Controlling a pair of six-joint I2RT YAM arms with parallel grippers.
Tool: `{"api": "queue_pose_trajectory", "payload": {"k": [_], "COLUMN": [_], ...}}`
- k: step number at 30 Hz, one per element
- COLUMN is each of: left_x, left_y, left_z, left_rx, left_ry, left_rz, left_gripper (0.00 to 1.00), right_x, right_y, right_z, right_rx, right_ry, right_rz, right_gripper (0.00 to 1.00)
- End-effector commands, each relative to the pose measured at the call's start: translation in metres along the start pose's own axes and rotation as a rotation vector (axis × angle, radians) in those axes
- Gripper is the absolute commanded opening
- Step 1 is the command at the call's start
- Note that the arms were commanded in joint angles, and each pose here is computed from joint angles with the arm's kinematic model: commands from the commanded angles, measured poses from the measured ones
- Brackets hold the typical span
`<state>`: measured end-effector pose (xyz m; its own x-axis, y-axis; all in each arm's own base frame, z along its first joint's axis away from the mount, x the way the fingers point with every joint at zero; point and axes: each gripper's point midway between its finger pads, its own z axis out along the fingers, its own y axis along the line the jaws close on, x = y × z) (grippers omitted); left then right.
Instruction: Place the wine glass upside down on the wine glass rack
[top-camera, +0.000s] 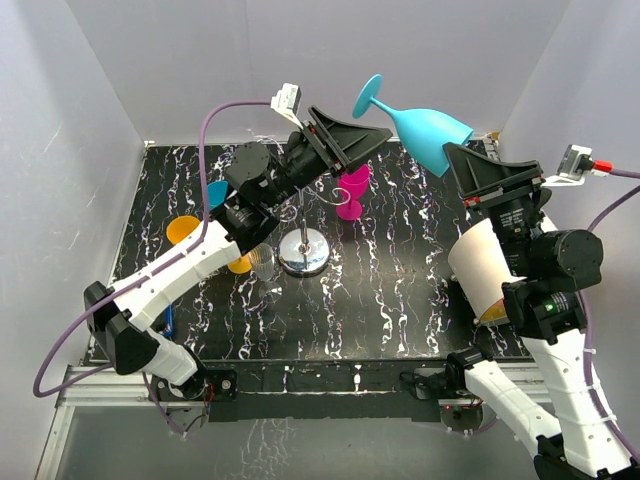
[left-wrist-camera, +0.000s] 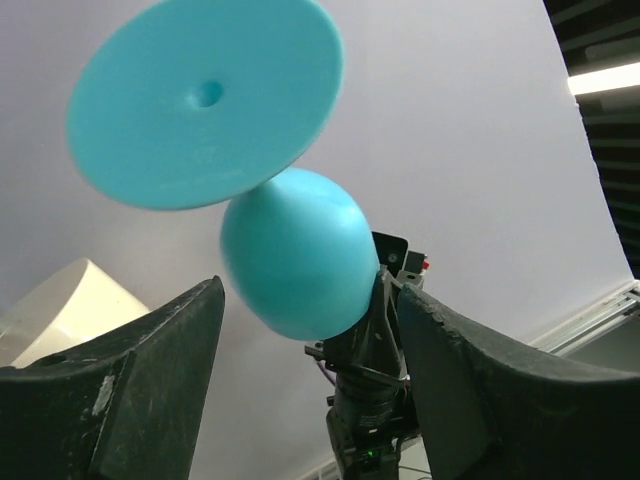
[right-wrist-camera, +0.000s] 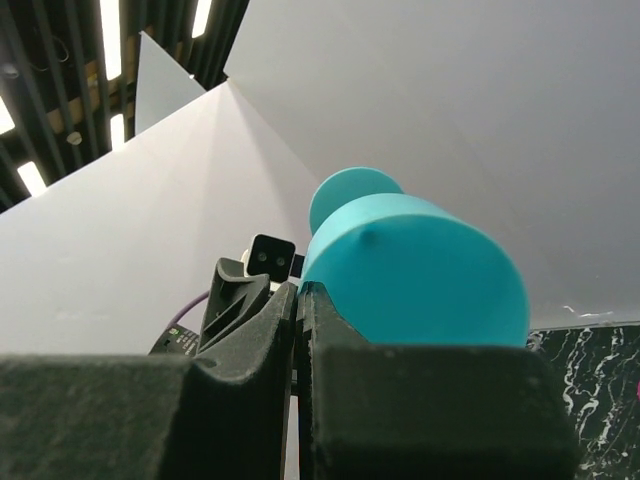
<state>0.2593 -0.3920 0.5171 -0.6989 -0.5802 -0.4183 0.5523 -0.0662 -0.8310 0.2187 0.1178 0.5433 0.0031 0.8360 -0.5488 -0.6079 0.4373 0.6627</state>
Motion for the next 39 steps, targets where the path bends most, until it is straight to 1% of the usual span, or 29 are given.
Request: {"api": "queue_pose_trajectory", "payload": {"k": [1, 6, 11, 14, 20, 28, 31, 34, 39], "left_x": [-0.026, -0.036, -0.047, -0.05, -0.057, -0.059, -0.06, -0.063, -0.063], "left_y": [-0.052, -0.062, -0.069, -0.078, -0.088, -0.093, -0.091, -0.089, -0.086], "left_z": [-0.013, -0.017, -0.017, -0.017, -0.019, -0.017, -0.016, -0.015, -0.015], "left_rx": [0.108, 0.126, 0.157, 0.192, 0.222, 0.258, 0.257, 0.25, 0.245], "left_ry": [-0.156, -0.236, -0.305, -0.329, -0.365, -0.402, -0.418, -0.435, -0.445], "left_rz": [0.002, 0.019, 0.019, 0.04, 0.074, 0.107, 0.111, 0.116, 0.125], "left_gripper": [0.67, 0.6, 0.57, 0.55, 0.46, 0.46, 0.43, 0.36, 0.17], "right_x": [-0.008, 0.001, 0.012, 0.015, 0.019, 0.03, 0.033, 0.035, 0.036], "right_y": [0.033, 0.037, 0.046, 0.053, 0.057, 0.062, 0.063, 0.063, 0.063], "right_z": [-0.002, -0.002, -0.005, -0.009, -0.012, -0.019, -0.021, -0.023, -0.025], "right_rx": [-0.149, -0.189, -0.265, -0.301, -0.328, -0.374, -0.384, -0.385, -0.376], "right_ry": [-0.02, 0.021, 0.075, 0.093, 0.12, 0.179, 0.198, 0.211, 0.226], "right_rz": [0.022, 0.034, 0.027, 0.013, 0.001, -0.024, -0.023, -0.021, -0.025], "right_gripper": [0.0, 0.0, 0.0, 0.0, 0.0, 0.0, 0.0, 0.0, 0.0]}}
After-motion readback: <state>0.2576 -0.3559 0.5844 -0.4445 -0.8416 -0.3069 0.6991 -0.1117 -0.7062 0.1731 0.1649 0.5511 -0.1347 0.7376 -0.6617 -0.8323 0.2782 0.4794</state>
